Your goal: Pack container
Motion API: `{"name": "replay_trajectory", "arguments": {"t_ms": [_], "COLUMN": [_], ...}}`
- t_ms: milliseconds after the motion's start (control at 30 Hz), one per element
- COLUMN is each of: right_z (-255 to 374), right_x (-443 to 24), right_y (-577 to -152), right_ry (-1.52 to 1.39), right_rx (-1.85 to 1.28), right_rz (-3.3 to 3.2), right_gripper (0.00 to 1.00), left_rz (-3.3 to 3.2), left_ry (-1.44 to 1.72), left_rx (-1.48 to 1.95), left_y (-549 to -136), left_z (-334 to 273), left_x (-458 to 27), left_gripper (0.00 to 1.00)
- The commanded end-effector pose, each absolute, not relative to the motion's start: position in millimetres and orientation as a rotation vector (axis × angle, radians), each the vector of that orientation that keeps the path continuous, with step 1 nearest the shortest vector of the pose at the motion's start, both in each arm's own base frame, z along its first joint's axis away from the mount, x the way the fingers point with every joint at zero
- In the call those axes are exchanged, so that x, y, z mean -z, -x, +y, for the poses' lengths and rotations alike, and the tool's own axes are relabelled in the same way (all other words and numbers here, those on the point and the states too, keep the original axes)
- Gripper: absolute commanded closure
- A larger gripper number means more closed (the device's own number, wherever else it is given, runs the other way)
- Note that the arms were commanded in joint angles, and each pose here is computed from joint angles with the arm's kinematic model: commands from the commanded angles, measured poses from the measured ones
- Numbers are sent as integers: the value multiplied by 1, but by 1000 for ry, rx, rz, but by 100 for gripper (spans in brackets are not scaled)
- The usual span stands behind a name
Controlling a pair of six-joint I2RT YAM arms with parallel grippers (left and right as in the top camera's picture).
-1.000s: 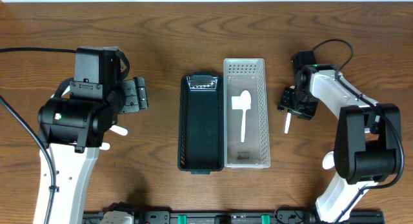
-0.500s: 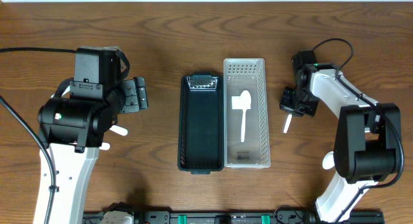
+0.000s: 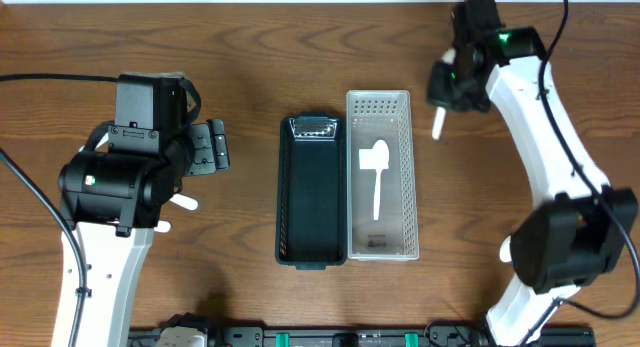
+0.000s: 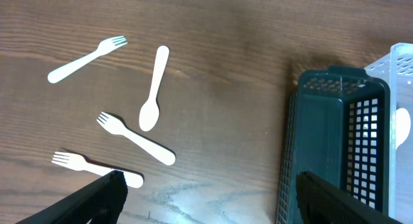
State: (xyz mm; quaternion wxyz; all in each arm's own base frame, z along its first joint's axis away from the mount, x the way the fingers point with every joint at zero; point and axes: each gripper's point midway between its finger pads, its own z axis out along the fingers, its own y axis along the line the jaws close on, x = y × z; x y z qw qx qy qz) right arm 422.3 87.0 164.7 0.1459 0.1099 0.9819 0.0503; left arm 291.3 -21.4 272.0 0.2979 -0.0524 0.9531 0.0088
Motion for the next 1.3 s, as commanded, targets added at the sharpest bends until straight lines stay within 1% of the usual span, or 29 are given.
{"name": "replay_trajectory", "arguments": {"t_ms": [0, 133, 367, 433, 500, 600, 667, 767, 833, 967, 1000, 1033, 1067, 1133, 1267], "right_z": [125, 158, 187, 192, 193, 195, 196, 189, 173, 112, 87, 76, 53, 13, -48], "right_x": [-185, -160, -92, -77, -68, -66, -74, -97, -122, -194, -219, -229, -247, -271, -291], "right_y": [-410, -386, -343, -332, -325, -325, -333, -351, -365, -388, -390, -390, -387, -373, -329], "right_ry": [-180, -128, -51, -26, -13, 38, 48, 11, -41, -246, -341, -387, -476, -647, -897], "right_rx": [-180, -165, -124, -137, -134, -135, -156, -162, -116, 18, 42, 48, 49, 48, 86], "right_rz": [2814, 2904, 3042, 3071, 3090, 3082, 3051, 3002, 2952, 2799, 2739, 2712, 2662, 2588, 2536], "right_gripper": [98, 96, 95, 88, 78, 70, 61, 60, 59, 57, 53, 48, 40, 30, 19], "left_rz": [2538, 2538, 2537, 2537, 2537, 2537, 2537, 2537, 2537, 2537, 2537, 2537, 2537, 2538, 2537], "left_ry": [154, 154, 154, 154, 154, 154, 154, 154, 154, 154, 154, 154, 154, 154, 154], "left_rx": [-37, -37, -37, -36, -36, -36, -36, -36, -37, -37, -37, -37, -37, -37, -37], "left_y": [-291, -291, -291, -291, -291, -291, -291, -291, -291, -291, -291, -291, -291, -291, -291], "left_z": [-18, -18, -18, -18, -18, -18, -18, -18, -18, -18, -18, -18, -18, -18, -18], "left_x": [-270, -270, -270, -270, -270, -270, -270, -270, -270, -270, -270, -270, -270, -270, -270], "left_gripper": [14, 14, 14, 14, 14, 14, 14, 14, 14, 14, 14, 14, 14, 14, 14]}}
